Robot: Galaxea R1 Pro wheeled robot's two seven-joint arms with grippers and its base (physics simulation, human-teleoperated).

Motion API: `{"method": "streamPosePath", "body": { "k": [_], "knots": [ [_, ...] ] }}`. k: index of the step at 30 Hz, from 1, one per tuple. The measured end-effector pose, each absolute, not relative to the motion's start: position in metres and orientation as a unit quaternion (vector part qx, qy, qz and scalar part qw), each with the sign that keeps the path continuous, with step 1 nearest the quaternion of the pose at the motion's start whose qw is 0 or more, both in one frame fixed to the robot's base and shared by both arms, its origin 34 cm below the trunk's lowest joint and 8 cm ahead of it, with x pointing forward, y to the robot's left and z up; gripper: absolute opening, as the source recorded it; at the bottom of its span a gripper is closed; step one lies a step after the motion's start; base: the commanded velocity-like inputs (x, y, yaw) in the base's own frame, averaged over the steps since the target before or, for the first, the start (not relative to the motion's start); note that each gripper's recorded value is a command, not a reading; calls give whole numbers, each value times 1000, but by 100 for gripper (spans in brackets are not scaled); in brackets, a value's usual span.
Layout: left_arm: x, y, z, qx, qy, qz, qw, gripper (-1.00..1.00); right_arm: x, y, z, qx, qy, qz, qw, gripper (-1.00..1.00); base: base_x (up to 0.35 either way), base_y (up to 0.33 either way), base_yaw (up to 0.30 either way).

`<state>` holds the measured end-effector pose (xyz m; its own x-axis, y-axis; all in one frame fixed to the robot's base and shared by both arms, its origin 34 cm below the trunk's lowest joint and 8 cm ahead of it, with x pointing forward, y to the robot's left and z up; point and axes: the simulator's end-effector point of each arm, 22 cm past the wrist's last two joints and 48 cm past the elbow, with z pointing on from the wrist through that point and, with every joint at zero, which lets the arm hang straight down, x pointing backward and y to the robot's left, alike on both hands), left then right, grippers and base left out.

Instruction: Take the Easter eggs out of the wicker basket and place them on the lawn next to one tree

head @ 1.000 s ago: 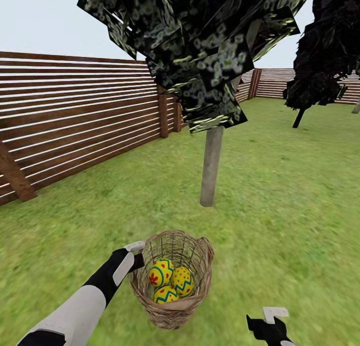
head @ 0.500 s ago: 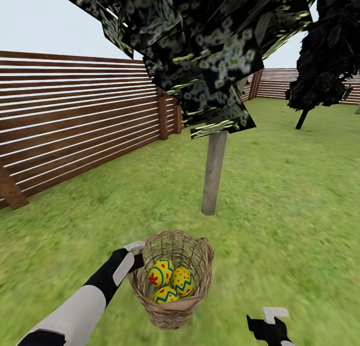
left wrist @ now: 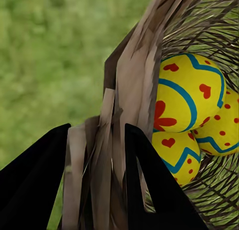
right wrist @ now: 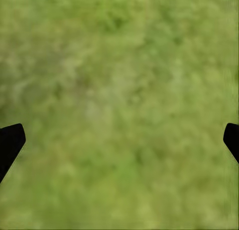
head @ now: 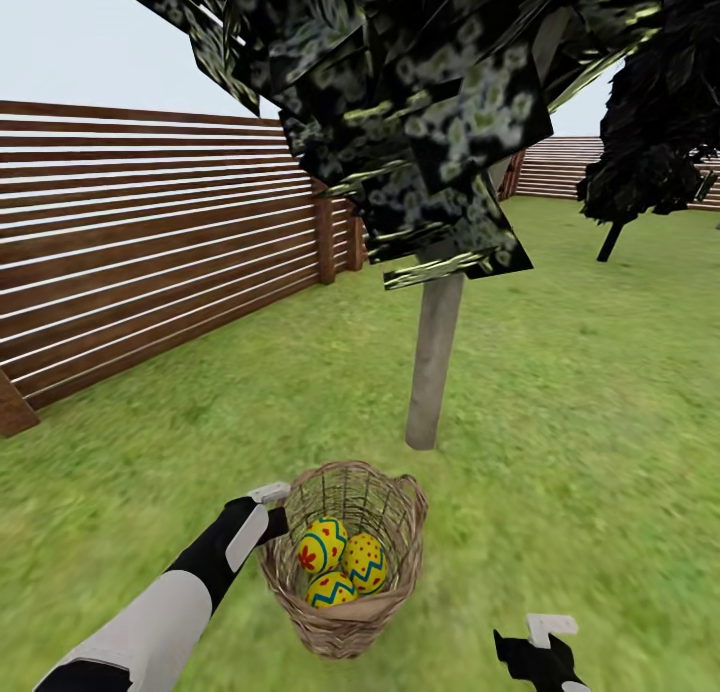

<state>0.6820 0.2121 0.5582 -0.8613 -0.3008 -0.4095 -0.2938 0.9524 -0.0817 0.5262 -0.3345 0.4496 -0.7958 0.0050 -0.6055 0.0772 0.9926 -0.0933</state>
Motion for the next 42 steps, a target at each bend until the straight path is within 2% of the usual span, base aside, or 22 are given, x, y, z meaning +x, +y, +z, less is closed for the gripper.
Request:
{"method": "streamPosePath", "body": {
  "k": [19,23,24,26,27,34,42],
  "knots": [
    [682,213,558,-155,965,-8,214,-100,526,-337,450,24,946,-58,319,100,330,0,0],
    [682,213,558,-155,965,-8,214,-100,566,-400,486,15,934,-80,347,100,330,0,0],
    [682,213,558,-154,965,-7,214,-100,574,-412,497,6,940,-55,337,100,330,0,0],
    [682,212,558,-155,965,-9,214,-100,569,-429,532,25,945,108,307,100,330,0,0],
    [682,212,558,-154,965,-8,214,-100,568,-439,558,34,932,170,317,100,0,0,0],
    [677,213,554,-155,965,-8,210,-100,571,-471,569,54,932,150,327,100,0,0,0],
    [677,213,554,-155,965,-8,209,-100,573,-479,572,69,928,147,336,100,0,0,0]
  ]
}}
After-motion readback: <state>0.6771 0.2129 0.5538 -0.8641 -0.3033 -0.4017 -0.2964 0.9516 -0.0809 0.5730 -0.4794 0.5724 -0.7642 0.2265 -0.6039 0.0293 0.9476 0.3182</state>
